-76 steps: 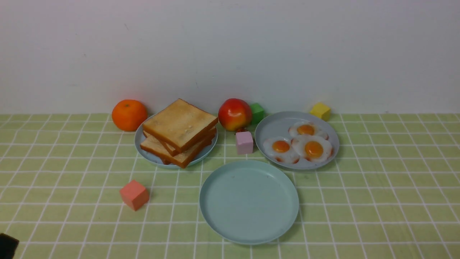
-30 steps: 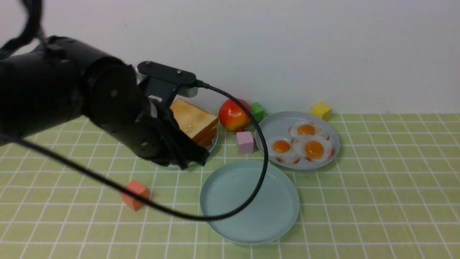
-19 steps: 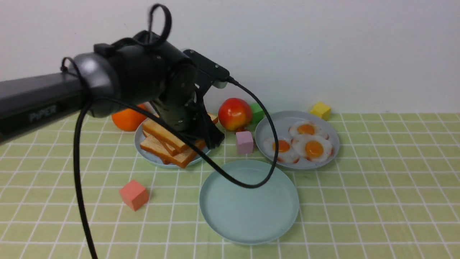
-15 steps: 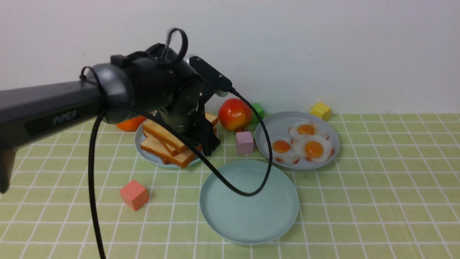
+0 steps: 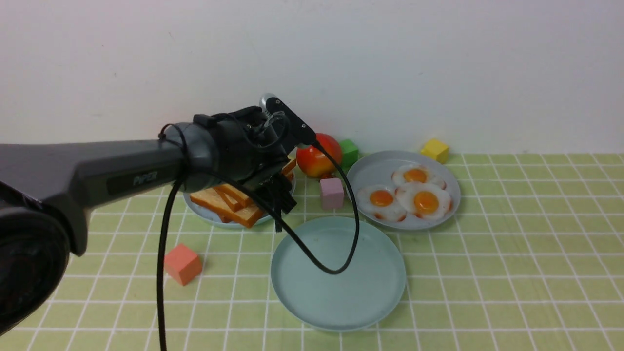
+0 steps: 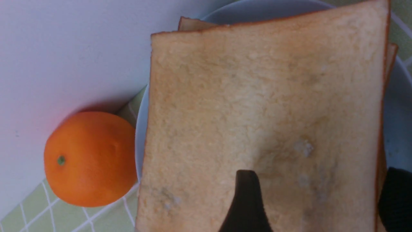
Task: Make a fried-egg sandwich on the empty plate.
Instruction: Use the left arm to grab a slice of bread, then use the left arm to put a slice of bread into the empty plate in the middle
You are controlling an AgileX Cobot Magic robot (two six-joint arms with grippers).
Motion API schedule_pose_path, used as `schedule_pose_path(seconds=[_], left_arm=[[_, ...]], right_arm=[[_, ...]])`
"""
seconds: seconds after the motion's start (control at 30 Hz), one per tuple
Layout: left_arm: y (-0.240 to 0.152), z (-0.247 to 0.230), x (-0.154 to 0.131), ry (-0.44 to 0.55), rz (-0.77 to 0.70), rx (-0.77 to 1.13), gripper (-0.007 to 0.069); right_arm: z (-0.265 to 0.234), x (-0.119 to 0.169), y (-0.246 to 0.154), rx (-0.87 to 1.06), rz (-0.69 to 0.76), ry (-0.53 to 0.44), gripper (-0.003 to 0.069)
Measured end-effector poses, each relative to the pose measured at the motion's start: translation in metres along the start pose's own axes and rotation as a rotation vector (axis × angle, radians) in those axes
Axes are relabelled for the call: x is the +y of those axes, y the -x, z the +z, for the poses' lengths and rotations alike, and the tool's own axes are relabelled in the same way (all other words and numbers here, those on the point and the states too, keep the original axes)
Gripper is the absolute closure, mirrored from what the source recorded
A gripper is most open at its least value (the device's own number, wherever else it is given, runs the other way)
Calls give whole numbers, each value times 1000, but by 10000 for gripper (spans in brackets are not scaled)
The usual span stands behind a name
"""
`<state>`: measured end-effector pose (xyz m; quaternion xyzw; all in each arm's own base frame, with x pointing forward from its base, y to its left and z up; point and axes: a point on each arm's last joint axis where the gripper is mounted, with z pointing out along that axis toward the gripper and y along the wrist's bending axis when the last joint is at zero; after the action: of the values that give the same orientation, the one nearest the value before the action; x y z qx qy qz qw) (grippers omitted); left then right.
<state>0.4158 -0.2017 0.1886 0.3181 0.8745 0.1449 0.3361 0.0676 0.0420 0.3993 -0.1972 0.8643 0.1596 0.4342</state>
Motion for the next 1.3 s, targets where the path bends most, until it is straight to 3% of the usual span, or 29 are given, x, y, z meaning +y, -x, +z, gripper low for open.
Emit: schedule_pose_path(seconds=[0.13,0.27,0.3,0.43,0.7,1.03,1.2,1.3], left_arm=[[-2,4,-3,-13,-15,12,124],[-2,4,-3,-13,-23,20,229],[-3,4,-3,-15,-27,21,302],[-3,4,-3,-12,-23,22,430],[1,-6,3,-4,-36,10,429],[14,-51,26,14,-112,-47,433],[14,-80,14,-30,-153,11,456],[16,-112,-16,-116,-93,8,456]], right_arm=[[0,0,0,1,1,1,657],[0,1,0,4,2,6,655],[0,0,0,4,2,5,655],[0,0,0,5,2,5,652],[0,1,-1,9,5,12,645],[0,1,-2,23,5,15,638],[-1,2,-4,31,4,18,636],[-5,3,-6,21,-1,15,634]])
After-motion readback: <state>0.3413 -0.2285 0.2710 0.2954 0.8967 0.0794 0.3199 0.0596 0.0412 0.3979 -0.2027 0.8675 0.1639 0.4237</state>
